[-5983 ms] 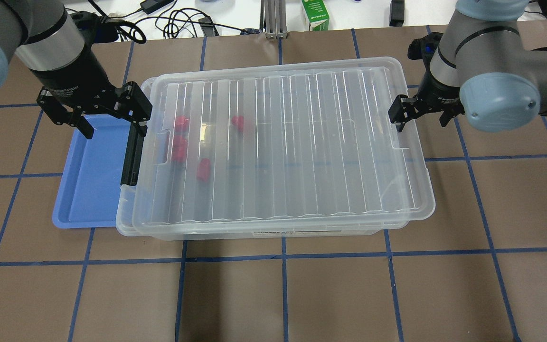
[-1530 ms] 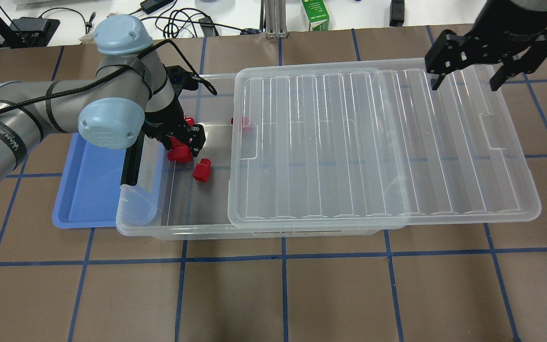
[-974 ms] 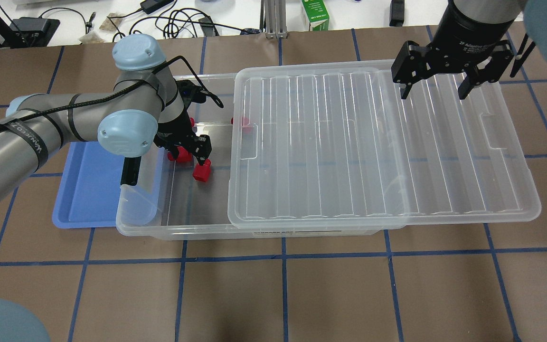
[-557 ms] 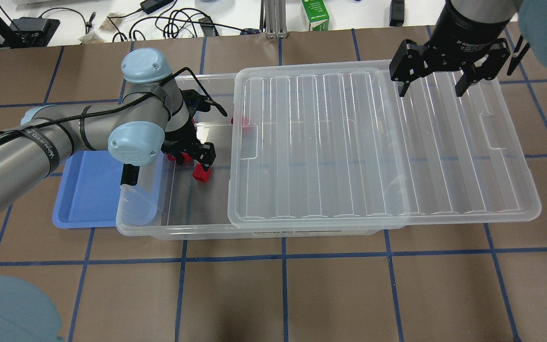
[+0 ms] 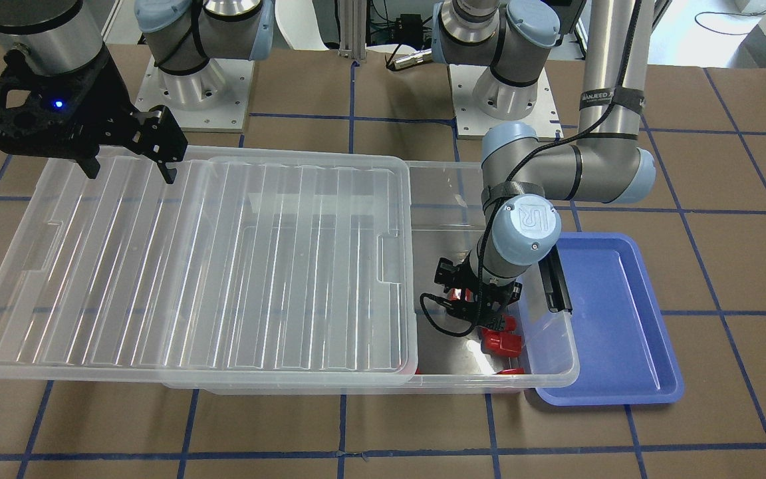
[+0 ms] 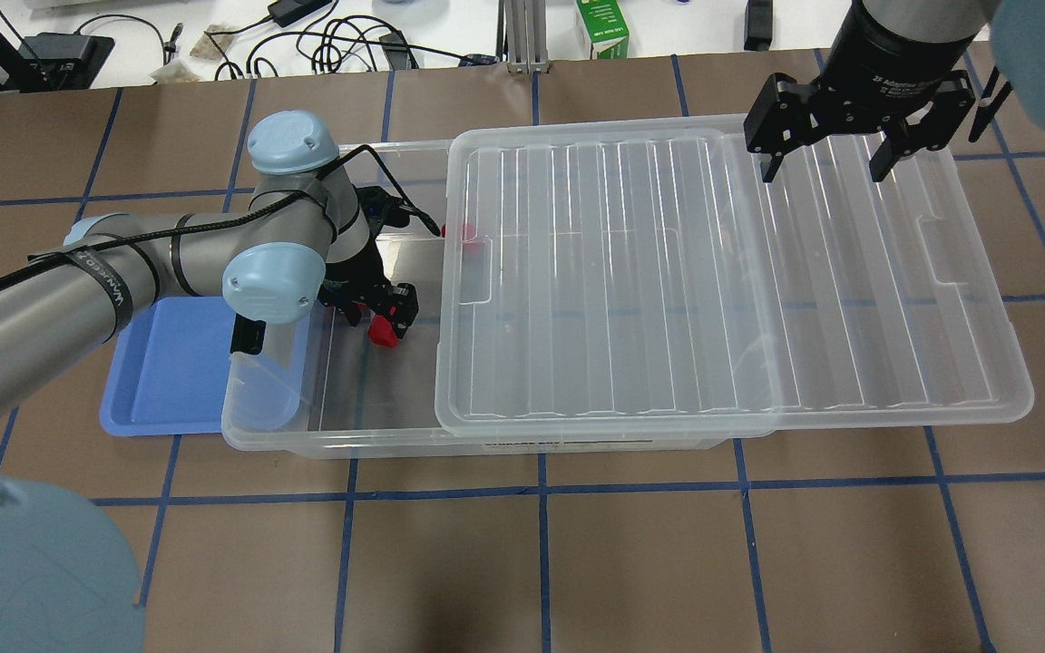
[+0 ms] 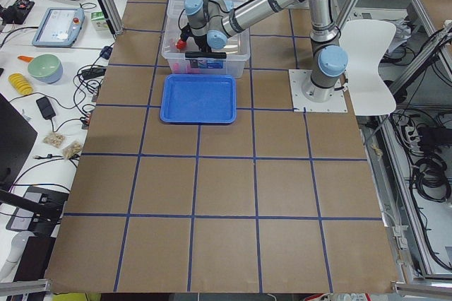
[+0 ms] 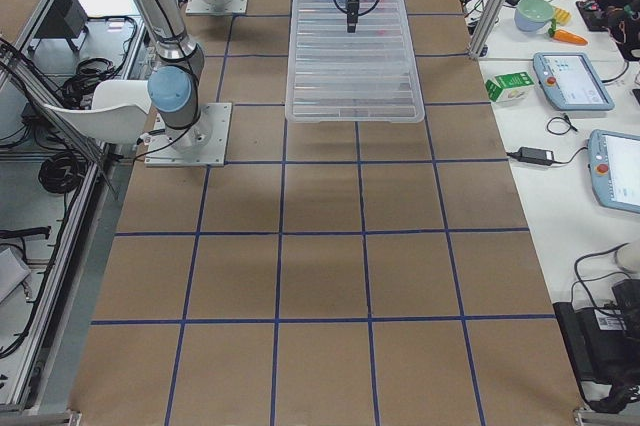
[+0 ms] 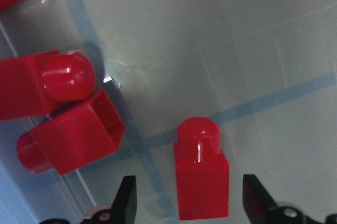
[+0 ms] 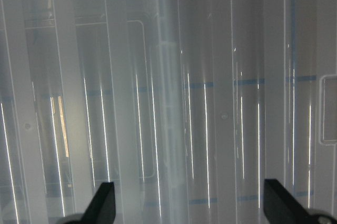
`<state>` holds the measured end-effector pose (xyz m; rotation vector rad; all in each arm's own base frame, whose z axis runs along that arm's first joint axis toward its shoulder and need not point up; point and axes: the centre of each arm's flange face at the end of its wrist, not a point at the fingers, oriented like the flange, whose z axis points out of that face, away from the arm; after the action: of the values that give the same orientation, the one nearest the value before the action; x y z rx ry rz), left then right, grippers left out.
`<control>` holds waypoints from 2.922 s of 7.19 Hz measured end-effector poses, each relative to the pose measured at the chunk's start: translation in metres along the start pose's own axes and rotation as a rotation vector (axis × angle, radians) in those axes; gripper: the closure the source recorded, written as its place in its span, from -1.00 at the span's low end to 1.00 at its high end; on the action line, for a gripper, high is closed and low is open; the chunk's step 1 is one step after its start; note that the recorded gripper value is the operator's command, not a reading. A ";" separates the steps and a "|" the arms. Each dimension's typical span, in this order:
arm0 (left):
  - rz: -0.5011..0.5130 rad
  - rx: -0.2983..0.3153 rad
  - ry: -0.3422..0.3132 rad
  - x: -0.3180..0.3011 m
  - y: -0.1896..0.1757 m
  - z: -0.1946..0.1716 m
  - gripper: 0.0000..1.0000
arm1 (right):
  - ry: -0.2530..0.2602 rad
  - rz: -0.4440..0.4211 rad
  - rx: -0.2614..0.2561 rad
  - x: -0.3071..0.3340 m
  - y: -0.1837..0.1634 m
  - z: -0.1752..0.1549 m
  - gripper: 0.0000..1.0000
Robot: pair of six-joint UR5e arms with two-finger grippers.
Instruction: Place red block in blue tray from box
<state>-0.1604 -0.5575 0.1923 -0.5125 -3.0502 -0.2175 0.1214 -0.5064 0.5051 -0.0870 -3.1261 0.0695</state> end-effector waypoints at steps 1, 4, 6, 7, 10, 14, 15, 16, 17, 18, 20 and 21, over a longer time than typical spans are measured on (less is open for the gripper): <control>-0.001 -0.001 0.001 0.000 0.000 0.001 1.00 | 0.000 0.000 0.000 0.000 0.000 0.000 -1.00; -0.010 0.032 0.038 0.004 -0.005 -0.011 1.00 | 0.001 0.000 0.001 0.000 0.000 0.000 -1.00; -0.023 0.043 0.046 0.006 -0.004 -0.050 1.00 | 0.001 0.000 0.001 0.000 0.000 0.000 -1.00; -0.038 0.040 0.044 0.006 -0.004 -0.086 1.00 | 0.002 0.000 0.002 0.000 0.000 -0.001 -1.00; -0.098 0.030 0.036 -0.019 0.012 -0.210 1.00 | 0.010 -0.010 0.006 0.004 -0.003 -0.002 -1.00; -0.308 0.042 0.068 -0.188 0.056 -0.228 1.00 | 0.017 -0.013 0.005 0.084 -0.018 -0.022 -1.00; -0.333 0.035 0.079 -0.218 0.064 -0.212 1.00 | 0.023 -0.045 0.000 0.112 -0.019 -0.026 -1.00; -0.358 0.017 0.095 -0.237 0.066 -0.184 1.00 | 0.028 -0.089 -0.001 0.142 -0.020 -0.028 -1.00; -0.370 0.015 0.099 -0.248 0.064 -0.151 1.00 | 0.034 -0.147 -0.001 0.170 -0.020 -0.029 -1.00; -0.370 0.020 0.095 -0.252 0.061 -0.120 1.00 | 0.037 -0.204 -0.004 0.196 -0.018 -0.029 -1.00; -0.370 -0.006 0.110 -0.254 0.058 -0.075 1.00 | 0.029 -0.246 -0.016 0.254 -0.009 -0.025 -1.00; -0.369 -0.025 0.116 -0.255 0.057 -0.062 1.00 | 0.022 -0.229 -0.022 0.275 -0.006 -0.020 -1.00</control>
<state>0.1005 -0.5952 0.2451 0.0670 -3.0036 -0.2853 -0.1533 -0.4959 0.5292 0.2679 -3.0897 0.0304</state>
